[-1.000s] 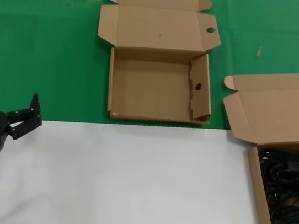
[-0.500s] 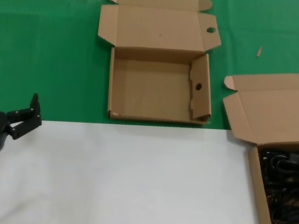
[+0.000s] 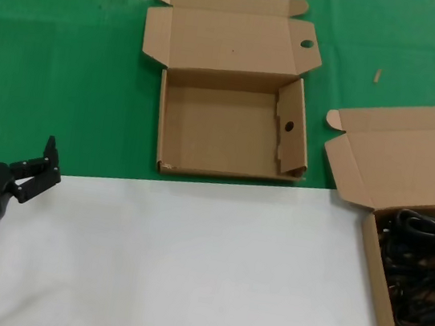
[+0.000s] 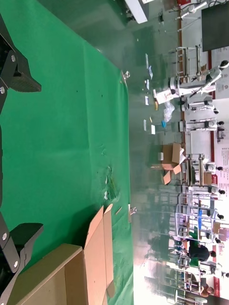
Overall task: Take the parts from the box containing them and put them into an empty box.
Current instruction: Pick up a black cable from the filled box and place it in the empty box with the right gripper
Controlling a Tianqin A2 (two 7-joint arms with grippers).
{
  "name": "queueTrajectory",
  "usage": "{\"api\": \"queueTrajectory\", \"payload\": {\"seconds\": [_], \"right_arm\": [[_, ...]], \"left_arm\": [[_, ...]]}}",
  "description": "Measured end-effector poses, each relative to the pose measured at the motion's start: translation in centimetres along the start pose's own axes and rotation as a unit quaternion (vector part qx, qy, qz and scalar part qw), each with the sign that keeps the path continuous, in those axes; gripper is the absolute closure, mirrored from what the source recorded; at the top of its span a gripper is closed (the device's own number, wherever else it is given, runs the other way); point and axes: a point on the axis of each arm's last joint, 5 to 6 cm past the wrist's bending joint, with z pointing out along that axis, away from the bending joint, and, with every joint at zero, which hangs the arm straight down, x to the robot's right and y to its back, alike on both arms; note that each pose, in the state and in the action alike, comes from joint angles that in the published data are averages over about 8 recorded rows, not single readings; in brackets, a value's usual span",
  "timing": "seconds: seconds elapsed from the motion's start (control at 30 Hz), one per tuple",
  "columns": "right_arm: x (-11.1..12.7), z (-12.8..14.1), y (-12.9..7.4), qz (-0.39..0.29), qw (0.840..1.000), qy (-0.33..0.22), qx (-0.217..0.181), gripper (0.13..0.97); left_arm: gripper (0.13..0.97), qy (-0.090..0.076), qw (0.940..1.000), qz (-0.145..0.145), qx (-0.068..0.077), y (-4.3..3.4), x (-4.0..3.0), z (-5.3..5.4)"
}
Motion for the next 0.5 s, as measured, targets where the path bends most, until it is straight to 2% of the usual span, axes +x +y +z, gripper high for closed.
{"api": "queueTrajectory", "payload": {"seconds": [0.07,0.33,0.5], "right_arm": [[0.0,-0.2,0.0,0.000,1.000,0.001,0.000,0.859],[0.5,-1.9,-0.6,0.005,1.000,0.012,0.009,0.871],[1.3,-3.0,-2.3,0.009,0.999,0.027,0.034,0.872]], "left_arm": [[0.132,0.000,1.0000,0.000,0.000,0.00,0.00,0.0],[0.132,0.000,1.0000,0.000,0.000,0.00,0.00,0.0],[0.132,0.000,1.0000,0.000,0.000,0.00,0.00,0.0]]}}
